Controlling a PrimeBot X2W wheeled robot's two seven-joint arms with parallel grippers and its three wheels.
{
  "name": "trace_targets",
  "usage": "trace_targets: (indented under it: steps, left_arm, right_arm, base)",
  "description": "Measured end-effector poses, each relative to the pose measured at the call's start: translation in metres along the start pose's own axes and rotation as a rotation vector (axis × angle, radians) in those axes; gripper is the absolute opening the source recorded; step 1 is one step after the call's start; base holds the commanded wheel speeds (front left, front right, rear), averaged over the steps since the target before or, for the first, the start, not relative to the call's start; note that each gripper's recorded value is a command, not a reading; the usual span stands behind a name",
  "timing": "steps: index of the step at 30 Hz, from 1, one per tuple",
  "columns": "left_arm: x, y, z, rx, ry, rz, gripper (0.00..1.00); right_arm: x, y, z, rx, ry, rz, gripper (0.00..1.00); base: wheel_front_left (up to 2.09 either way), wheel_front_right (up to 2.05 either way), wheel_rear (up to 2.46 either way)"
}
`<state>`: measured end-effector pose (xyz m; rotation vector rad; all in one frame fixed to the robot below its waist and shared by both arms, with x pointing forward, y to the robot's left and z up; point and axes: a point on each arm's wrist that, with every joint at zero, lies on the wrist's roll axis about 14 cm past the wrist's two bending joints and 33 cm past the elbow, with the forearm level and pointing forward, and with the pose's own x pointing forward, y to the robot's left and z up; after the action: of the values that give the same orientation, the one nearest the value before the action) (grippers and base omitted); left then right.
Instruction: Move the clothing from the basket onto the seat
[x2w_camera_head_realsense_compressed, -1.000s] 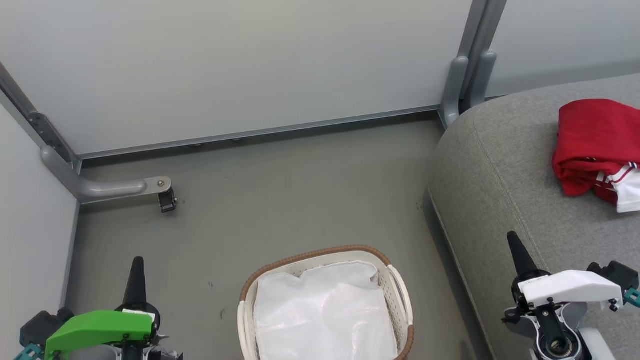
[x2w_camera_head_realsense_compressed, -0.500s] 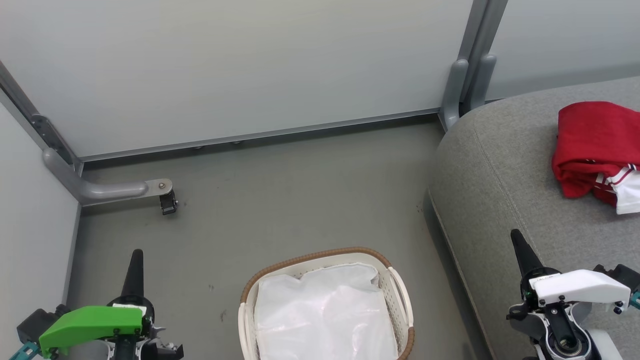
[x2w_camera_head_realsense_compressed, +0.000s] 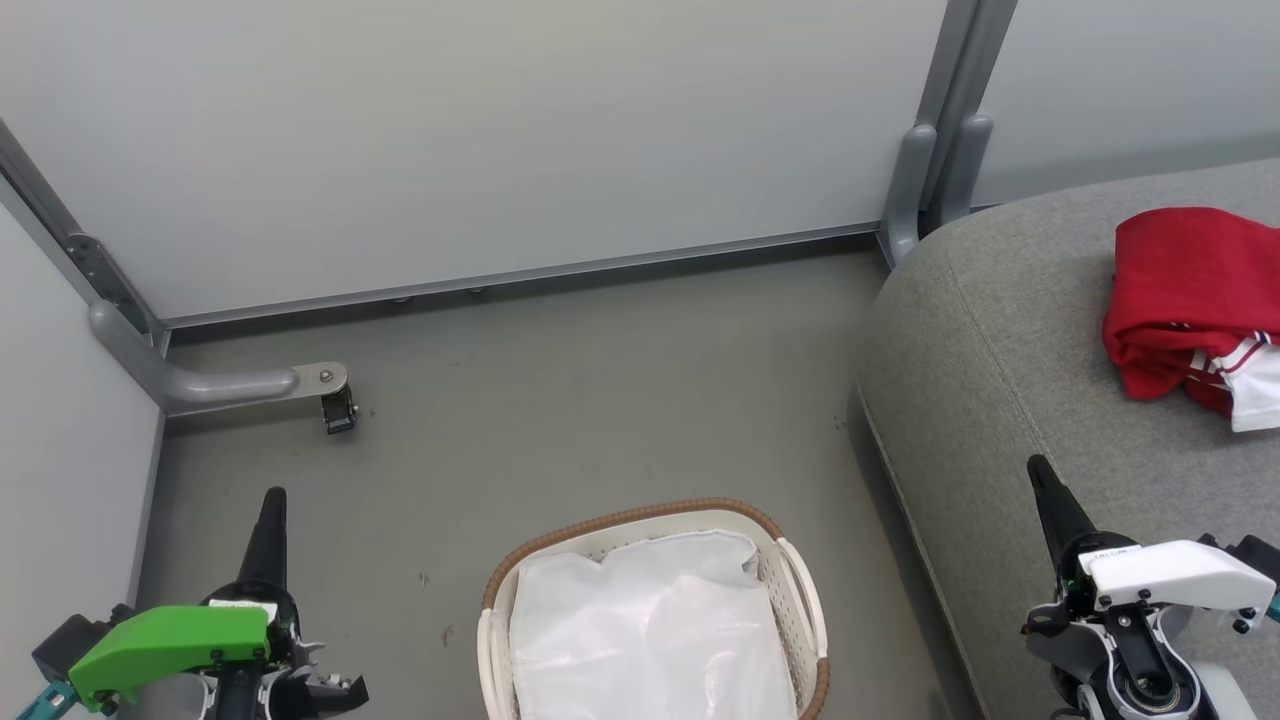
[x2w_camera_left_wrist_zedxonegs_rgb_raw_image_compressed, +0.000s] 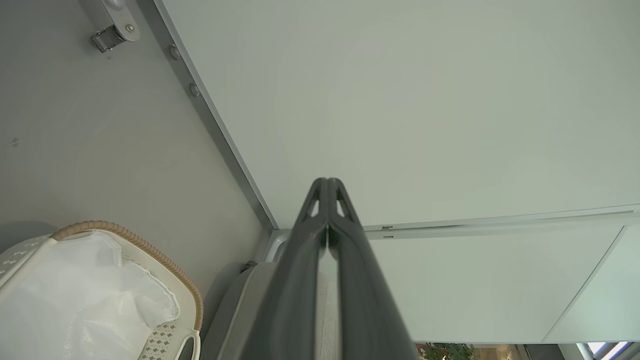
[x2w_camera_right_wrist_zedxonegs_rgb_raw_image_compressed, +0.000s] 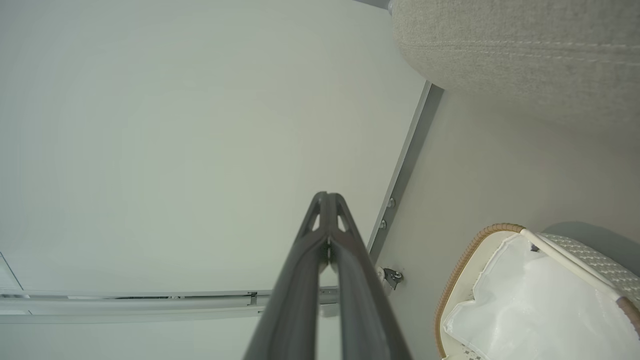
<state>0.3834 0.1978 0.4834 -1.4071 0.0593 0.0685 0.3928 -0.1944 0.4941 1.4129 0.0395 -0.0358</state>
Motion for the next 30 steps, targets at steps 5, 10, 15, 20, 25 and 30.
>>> trace_targets:
  steps: [5,10,15,20,25,30]
  left_arm:
    - [0.0,-0.003,0.0,-0.035,0.003,-0.011,0.0]
    - [0.002,-0.008,0.001,-0.068,0.004,-0.027,0.0]
    - [0.001,-0.011,0.002,-0.102,0.005,-0.037,0.0]
    - [0.001,-0.014,0.003,-0.131,0.007,-0.051,0.0]
    - [0.002,-0.019,0.004,-0.162,0.009,-0.067,0.0]
    - [0.002,-0.02,0.004,-0.169,0.008,-0.07,0.0]
  right_arm:
    - [-0.001,0.002,0.001,0.035,0.001,0.008,0.0]
    - [-0.001,0.005,0.002,0.065,0.001,0.019,0.0]
    - [-0.002,0.007,0.004,0.098,0.0,0.028,0.0]
    - [-0.002,0.01,0.005,0.126,0.0,0.039,0.0]
    - [-0.003,0.012,0.006,0.157,-0.001,0.048,0.0]
    - [-0.004,0.013,0.007,0.162,-0.001,0.051,0.0]
  base:
    - [0.0,0.0,0.0]
    - [0.0,0.0,0.0]
    - [0.0,0.0,0.0]
    - [0.0,0.0,0.0]
    - [0.0,0.0,0.0]
    - [0.0,0.0,0.0]
